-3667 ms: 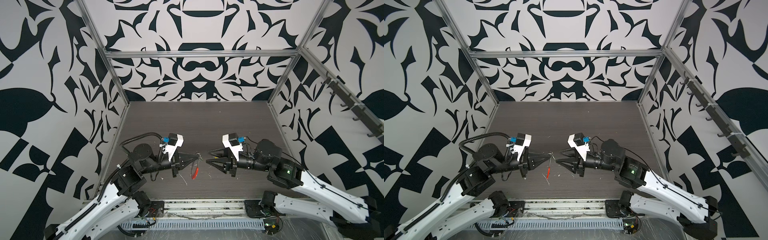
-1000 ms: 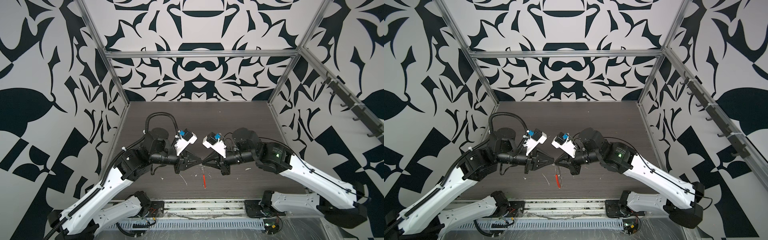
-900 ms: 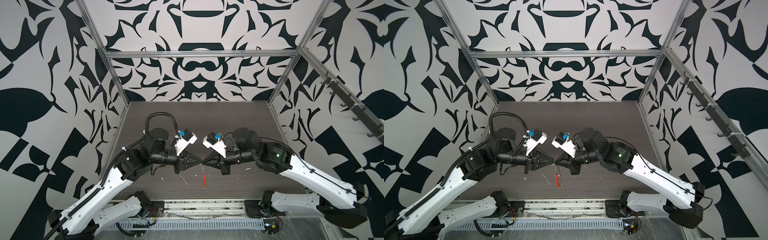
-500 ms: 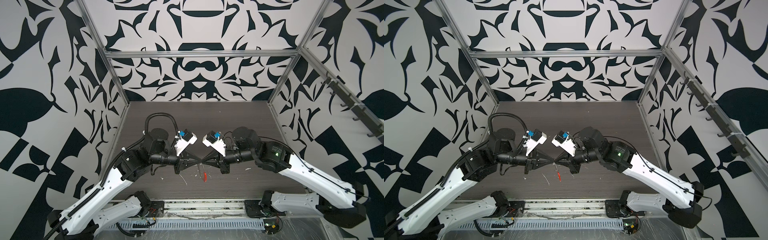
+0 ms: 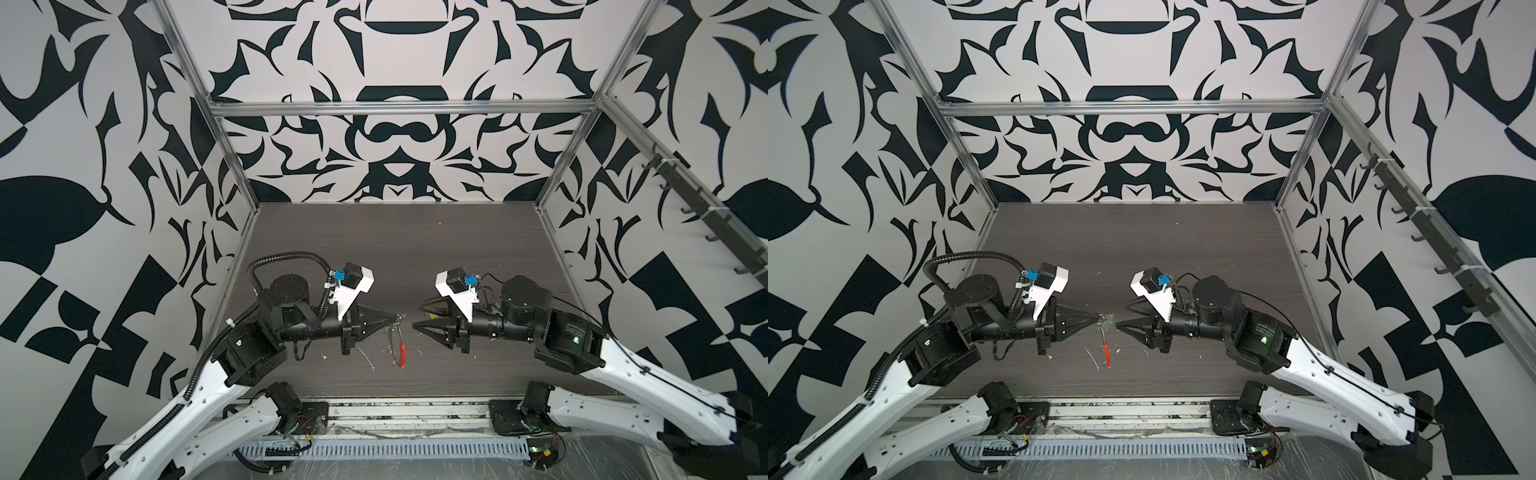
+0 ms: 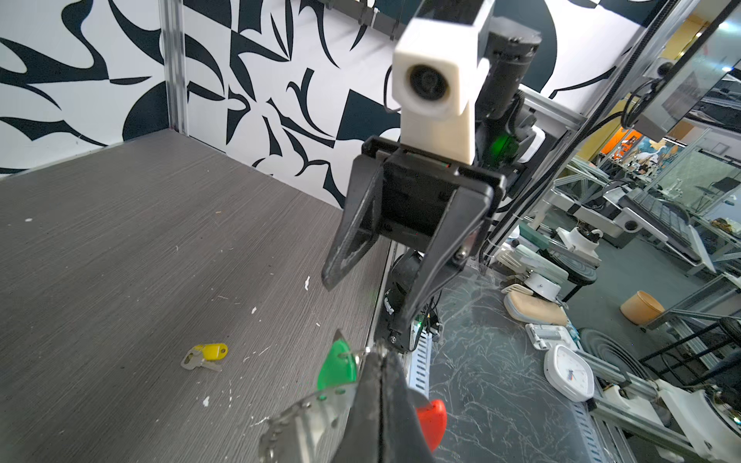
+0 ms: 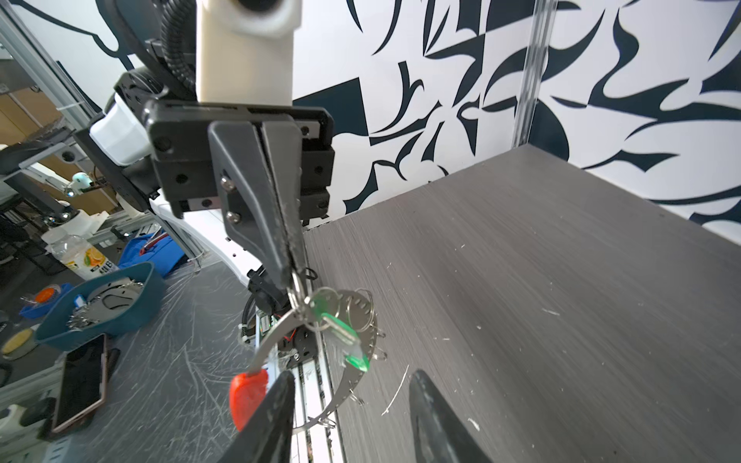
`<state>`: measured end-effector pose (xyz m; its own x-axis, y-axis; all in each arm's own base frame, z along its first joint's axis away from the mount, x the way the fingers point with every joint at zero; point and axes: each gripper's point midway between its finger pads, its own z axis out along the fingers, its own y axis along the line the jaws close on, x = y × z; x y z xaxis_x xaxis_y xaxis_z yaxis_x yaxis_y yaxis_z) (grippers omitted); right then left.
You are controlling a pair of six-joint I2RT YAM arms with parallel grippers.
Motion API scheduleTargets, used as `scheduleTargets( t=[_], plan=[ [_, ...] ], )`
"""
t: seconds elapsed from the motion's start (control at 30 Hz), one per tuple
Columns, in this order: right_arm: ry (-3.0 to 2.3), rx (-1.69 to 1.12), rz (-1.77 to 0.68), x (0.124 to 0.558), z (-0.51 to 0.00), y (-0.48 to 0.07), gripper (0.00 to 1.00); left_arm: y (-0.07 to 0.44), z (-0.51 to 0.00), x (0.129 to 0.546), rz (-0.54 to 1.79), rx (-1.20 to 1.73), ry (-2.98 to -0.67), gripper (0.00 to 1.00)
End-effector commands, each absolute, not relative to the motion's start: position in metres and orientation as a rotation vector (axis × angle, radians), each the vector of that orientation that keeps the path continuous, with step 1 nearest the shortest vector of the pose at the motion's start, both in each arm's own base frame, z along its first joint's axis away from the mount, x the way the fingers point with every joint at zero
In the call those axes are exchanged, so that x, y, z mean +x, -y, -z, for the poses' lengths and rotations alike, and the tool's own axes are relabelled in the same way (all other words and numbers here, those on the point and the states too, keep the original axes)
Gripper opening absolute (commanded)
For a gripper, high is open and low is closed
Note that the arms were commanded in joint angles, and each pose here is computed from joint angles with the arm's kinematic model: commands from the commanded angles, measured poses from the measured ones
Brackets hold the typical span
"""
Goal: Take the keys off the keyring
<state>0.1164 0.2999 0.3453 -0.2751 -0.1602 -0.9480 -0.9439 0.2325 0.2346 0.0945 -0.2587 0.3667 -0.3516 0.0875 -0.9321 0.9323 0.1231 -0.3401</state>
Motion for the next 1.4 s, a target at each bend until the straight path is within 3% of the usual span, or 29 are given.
scheduleTargets(
  t=[0.0,0.3,0.7,1.37],
  plan=[
    [-1.494,-1.035,-1.207,0.111,-0.373,-0.307,0.51,0.259,-0.383,0.089,1.367,1.022,-1.507,0.00],
    [-1.475,-1.077,-1.241,0.107,-0.373,-0.315,0.53,0.262,-0.382,0.087,1.399,1.033,-1.512,0.00],
    [-1.475,-1.107,-1.278,0.101,-0.373,-0.317,0.00,0.259,-0.387,0.094,1.369,0.971,-1.489,0.00],
    [-1.516,-1.154,-1.320,0.099,-0.360,-0.338,0.00,0.260,-0.394,0.114,1.379,0.807,-1.396,0.00]
  ],
)
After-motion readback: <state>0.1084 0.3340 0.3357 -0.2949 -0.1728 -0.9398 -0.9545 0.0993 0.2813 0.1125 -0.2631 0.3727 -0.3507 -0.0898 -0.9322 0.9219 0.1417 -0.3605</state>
